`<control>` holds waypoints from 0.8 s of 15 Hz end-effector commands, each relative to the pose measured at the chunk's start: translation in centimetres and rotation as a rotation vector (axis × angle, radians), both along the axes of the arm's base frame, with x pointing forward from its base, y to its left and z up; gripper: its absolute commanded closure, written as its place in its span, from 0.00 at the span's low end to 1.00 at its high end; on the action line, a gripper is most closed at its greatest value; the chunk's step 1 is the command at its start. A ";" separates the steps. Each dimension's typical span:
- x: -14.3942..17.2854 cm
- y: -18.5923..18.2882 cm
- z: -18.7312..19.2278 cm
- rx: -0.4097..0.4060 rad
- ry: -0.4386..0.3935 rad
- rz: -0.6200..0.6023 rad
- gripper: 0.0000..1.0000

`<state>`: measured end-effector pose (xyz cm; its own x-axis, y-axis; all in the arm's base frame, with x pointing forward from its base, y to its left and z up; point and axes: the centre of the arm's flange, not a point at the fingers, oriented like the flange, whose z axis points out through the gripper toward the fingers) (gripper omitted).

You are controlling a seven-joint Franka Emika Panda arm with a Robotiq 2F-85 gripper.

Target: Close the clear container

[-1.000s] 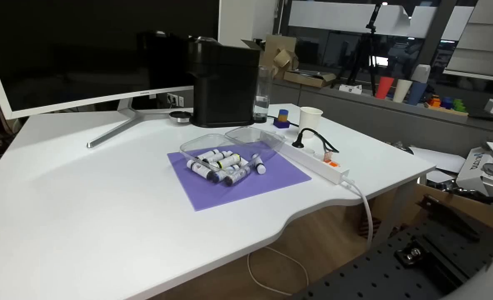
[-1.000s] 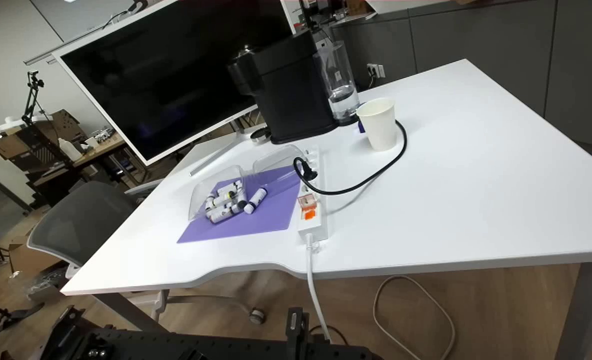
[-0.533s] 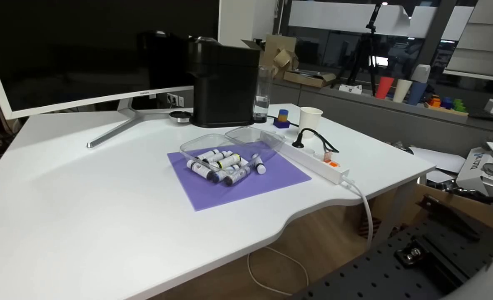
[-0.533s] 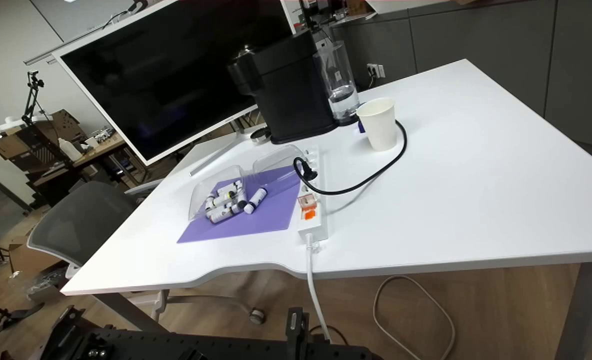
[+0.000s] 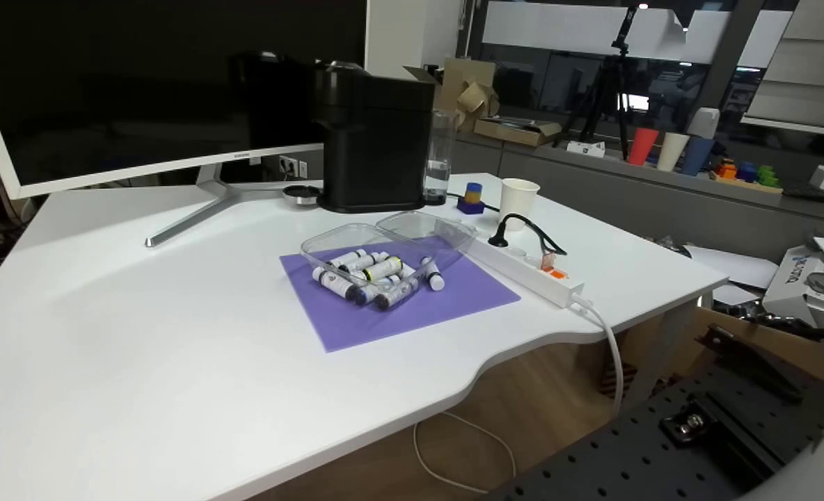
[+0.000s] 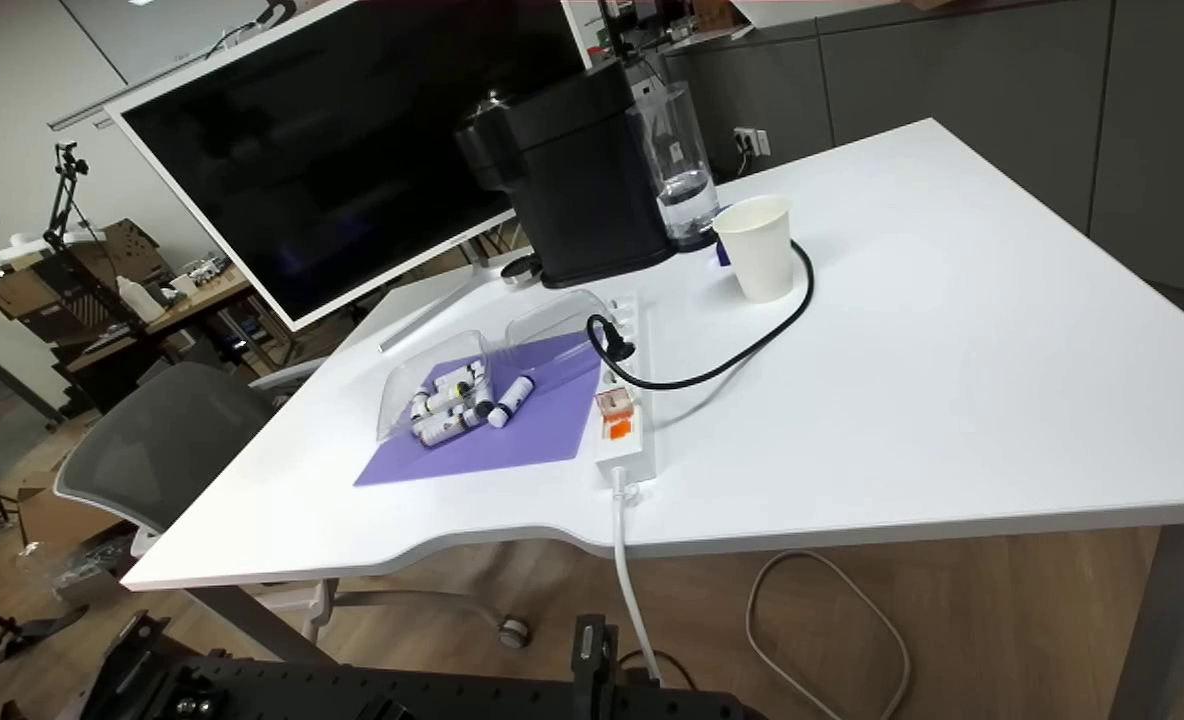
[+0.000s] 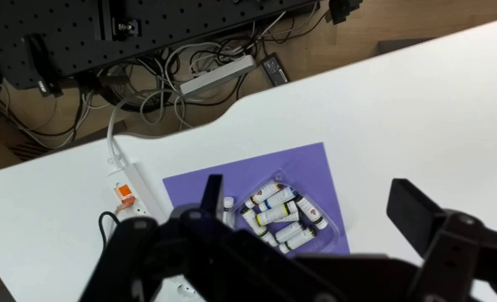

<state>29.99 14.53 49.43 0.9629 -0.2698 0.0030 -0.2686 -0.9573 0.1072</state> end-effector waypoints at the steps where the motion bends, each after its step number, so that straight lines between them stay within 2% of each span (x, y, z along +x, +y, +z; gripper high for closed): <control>1: 1.9 -6.2 0.3 -0.012 -0.011 -0.027 0.00; 3: 3.2 -9.8 0.0 -0.039 -0.042 -0.055 0.00; 5: 4.6 -13.2 -0.7 -0.061 -0.107 -0.125 0.00; 12: 7.6 -22.1 -6.2 0.009 -0.342 -0.455 0.00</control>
